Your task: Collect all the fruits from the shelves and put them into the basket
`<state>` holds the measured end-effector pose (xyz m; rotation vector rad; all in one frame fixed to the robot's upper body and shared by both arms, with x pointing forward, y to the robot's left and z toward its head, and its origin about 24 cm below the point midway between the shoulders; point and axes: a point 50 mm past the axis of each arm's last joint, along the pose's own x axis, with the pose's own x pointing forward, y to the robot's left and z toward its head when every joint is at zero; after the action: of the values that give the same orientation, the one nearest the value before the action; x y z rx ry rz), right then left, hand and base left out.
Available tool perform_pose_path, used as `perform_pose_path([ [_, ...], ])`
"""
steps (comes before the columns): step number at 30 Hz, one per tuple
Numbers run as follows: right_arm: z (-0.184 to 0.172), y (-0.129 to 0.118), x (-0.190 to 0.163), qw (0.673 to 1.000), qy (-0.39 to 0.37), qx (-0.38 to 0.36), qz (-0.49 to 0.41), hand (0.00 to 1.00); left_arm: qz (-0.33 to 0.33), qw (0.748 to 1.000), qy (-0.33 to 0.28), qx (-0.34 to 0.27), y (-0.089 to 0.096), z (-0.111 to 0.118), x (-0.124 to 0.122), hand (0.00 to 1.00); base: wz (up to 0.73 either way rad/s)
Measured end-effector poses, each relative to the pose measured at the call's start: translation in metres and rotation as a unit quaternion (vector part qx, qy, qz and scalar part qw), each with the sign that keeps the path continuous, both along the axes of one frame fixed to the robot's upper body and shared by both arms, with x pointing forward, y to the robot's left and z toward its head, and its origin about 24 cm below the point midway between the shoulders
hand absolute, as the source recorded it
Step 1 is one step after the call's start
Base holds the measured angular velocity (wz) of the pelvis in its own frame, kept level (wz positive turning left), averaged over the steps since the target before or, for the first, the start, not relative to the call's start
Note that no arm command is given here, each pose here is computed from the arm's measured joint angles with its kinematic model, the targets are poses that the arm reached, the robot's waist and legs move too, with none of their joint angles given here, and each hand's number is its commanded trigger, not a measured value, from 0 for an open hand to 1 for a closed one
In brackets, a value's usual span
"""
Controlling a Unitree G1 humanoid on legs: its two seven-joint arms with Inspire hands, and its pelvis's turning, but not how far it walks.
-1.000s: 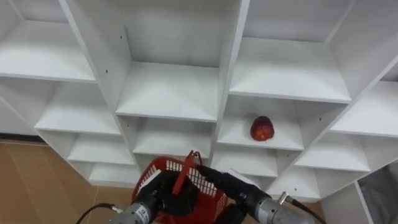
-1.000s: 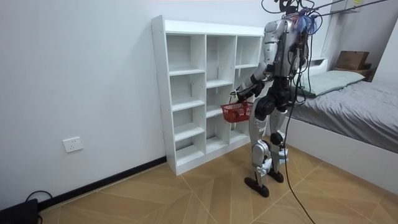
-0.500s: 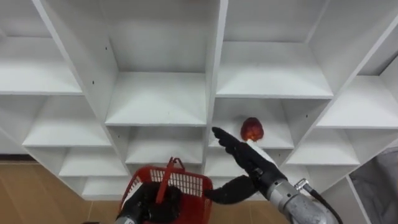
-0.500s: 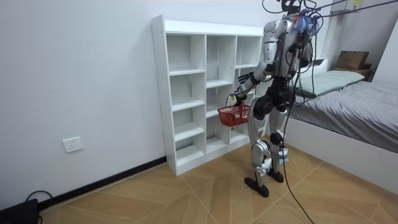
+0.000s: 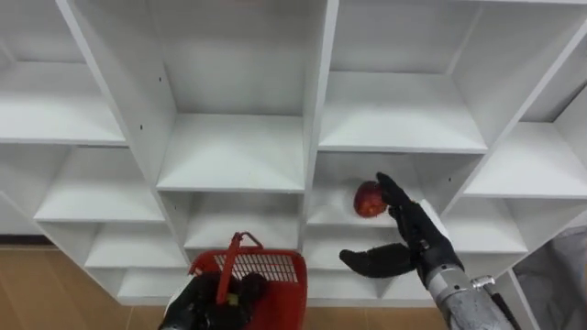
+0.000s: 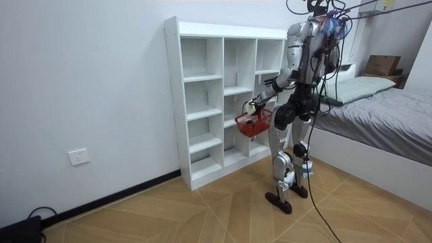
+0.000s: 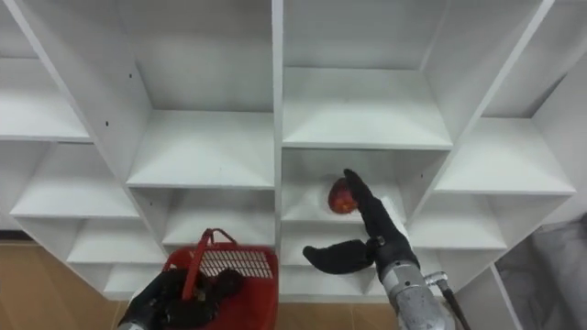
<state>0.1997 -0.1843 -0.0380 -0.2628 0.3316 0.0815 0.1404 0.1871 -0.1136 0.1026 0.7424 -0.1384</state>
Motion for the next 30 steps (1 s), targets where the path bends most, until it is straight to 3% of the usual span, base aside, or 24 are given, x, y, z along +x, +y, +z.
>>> perform_pose_path([
  [11,-0.01,-0.032,0.007,0.997,0.022,-0.018,-0.076,0.0,-0.005,0.999,0.026,0.026,0.016,-0.003,-0.009,1.0,0.08],
  [30,0.013,-0.061,0.068,0.989,-0.011,-0.069,-0.129,0.0,-0.03,0.999,0.02,0.035,0.023,0.003,0.005,1.0,0.1],
])
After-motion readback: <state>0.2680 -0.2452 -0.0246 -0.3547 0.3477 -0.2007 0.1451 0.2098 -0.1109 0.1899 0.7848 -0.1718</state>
